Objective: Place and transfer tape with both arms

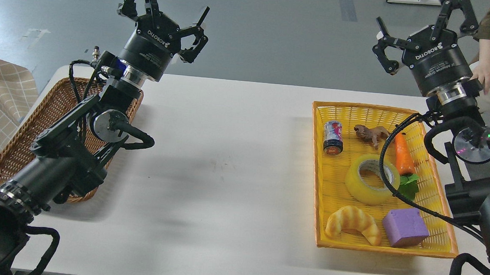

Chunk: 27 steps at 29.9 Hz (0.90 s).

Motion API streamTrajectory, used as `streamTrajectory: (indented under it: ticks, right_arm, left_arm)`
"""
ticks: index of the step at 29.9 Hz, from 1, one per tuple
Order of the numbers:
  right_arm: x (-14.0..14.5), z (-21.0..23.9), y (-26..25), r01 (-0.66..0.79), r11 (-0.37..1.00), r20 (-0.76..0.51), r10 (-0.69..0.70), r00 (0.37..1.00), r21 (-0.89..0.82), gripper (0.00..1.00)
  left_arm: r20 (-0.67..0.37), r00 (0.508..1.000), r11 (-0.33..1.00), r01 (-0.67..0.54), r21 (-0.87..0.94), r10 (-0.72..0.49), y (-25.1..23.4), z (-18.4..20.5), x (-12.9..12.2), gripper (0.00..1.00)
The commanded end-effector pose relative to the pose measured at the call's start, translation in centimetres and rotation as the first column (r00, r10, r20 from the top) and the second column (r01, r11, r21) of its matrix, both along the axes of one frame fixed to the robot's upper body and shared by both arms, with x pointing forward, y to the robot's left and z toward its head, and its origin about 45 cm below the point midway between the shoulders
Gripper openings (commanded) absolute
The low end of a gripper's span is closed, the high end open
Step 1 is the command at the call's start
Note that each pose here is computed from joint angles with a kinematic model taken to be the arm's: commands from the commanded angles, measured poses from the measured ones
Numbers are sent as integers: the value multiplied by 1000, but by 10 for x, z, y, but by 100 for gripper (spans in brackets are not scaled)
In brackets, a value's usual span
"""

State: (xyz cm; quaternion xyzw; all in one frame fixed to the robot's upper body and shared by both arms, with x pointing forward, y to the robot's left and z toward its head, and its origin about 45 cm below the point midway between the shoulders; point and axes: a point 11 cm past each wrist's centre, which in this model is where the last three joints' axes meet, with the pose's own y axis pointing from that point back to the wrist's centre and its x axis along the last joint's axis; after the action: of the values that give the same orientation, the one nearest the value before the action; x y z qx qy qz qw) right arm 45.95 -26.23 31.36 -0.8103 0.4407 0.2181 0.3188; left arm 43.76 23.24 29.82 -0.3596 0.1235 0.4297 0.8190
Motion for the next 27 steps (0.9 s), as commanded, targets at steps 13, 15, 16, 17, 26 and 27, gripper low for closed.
streamTrajectory:
  ticks: [13, 15, 16, 17, 26, 27]
  right_arm:
    - [1, 11, -6, -37, 955, 20, 45, 999, -294, 100]
    - [1, 14, -4, -37, 919, 38, 56, 998, -394, 100]
    - [2, 17, -7, -27, 887, 51, 57, 997, -461, 100]
    - [2, 19, -9, -18, 867, 59, 55, 997, -498, 100]
    - [-12, 23, -30, 45, 476, 113, 116, 987, -878, 100]
    - [-14, 22, -34, 51, 408, 111, 124, 986, -911, 100]
  left_arm:
    - [3, 1000, 1000, 3, 3, -3, -1, 1, 0, 98]
    - [5, 1000, 1000, 4, 3, -4, -1, 2, 1, 98]
    - [5, 1000, 1000, 3, 4, -3, -1, 2, 1, 98]
    - [5, 1000, 1000, 4, 5, -4, -1, 2, 1, 98]
    - [6, 1000, 1000, 3, 11, -3, 0, 3, 1, 98]
    - [7, 1000, 1000, 3, 11, -3, 0, 3, 1, 98]
